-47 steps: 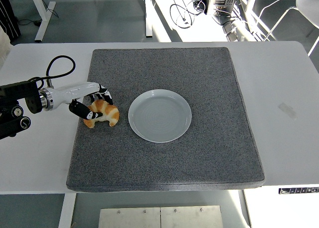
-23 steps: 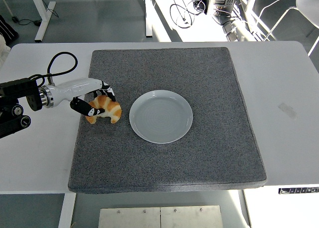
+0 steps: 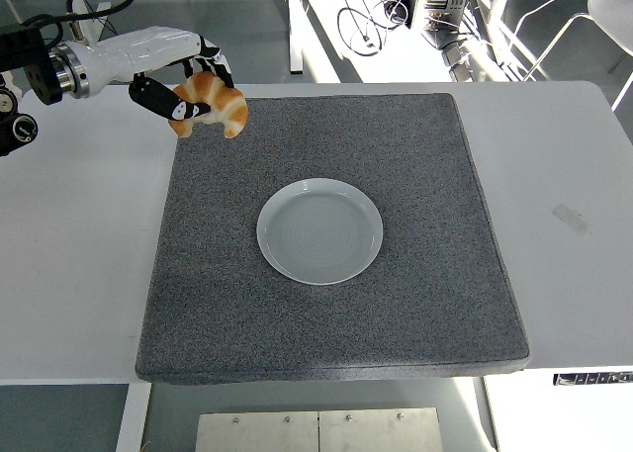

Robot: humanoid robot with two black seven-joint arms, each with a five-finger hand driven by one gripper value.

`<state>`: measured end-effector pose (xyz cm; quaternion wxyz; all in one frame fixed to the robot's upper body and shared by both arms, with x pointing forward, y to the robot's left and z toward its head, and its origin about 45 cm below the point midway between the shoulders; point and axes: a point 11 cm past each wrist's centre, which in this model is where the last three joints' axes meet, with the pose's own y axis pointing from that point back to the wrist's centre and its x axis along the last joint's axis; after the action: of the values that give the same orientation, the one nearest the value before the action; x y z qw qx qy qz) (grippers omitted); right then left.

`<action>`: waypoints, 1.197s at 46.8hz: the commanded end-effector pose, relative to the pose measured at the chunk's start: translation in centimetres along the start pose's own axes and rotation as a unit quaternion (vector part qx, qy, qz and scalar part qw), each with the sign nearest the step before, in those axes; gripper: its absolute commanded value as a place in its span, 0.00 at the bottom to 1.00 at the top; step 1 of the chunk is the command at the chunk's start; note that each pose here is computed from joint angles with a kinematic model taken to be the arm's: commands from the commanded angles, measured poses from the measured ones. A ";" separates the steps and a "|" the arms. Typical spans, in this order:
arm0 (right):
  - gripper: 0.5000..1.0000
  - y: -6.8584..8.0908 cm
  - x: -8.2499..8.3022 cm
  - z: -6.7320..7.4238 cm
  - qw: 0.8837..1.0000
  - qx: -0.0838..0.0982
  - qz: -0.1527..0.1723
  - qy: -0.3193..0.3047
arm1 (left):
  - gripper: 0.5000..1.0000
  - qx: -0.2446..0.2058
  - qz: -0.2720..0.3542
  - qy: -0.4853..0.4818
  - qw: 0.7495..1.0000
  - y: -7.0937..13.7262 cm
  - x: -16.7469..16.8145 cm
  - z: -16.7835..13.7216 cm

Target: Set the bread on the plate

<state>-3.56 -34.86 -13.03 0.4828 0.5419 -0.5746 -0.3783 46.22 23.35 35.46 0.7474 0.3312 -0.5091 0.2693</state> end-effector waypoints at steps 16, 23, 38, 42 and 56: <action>1.00 0.0 0.0 0.0 1.000 0.000 0.000 0.000 | 0.00 -0.065 -0.025 0.001 0.998 -4.1 -2.1 5.2; 1.00 0.0 0.0 0.0 1.000 0.000 0.001 0.000 | 0.00 -0.094 -0.038 -0.001 0.995 -6.6 -3.6 8.0; 1.00 0.0 0.0 0.0 1.000 0.000 0.000 0.000 | 0.00 -0.143 -0.083 -0.005 0.986 -10.0 -8.2 13.2; 1.00 0.0 0.0 0.0 1.000 0.000 -0.001 0.000 | 0.00 -0.146 -0.104 -0.004 0.984 -10.1 -10.4 13.6; 1.00 0.0 0.0 0.0 1.000 0.000 0.000 0.000 | 0.00 -0.125 -0.137 -0.013 0.983 -9.8 -13.3 12.0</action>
<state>-3.55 -34.86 -13.03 0.4825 0.5421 -0.5745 -0.3785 41.87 6.68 24.19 0.8078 0.2996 -0.4986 0.0952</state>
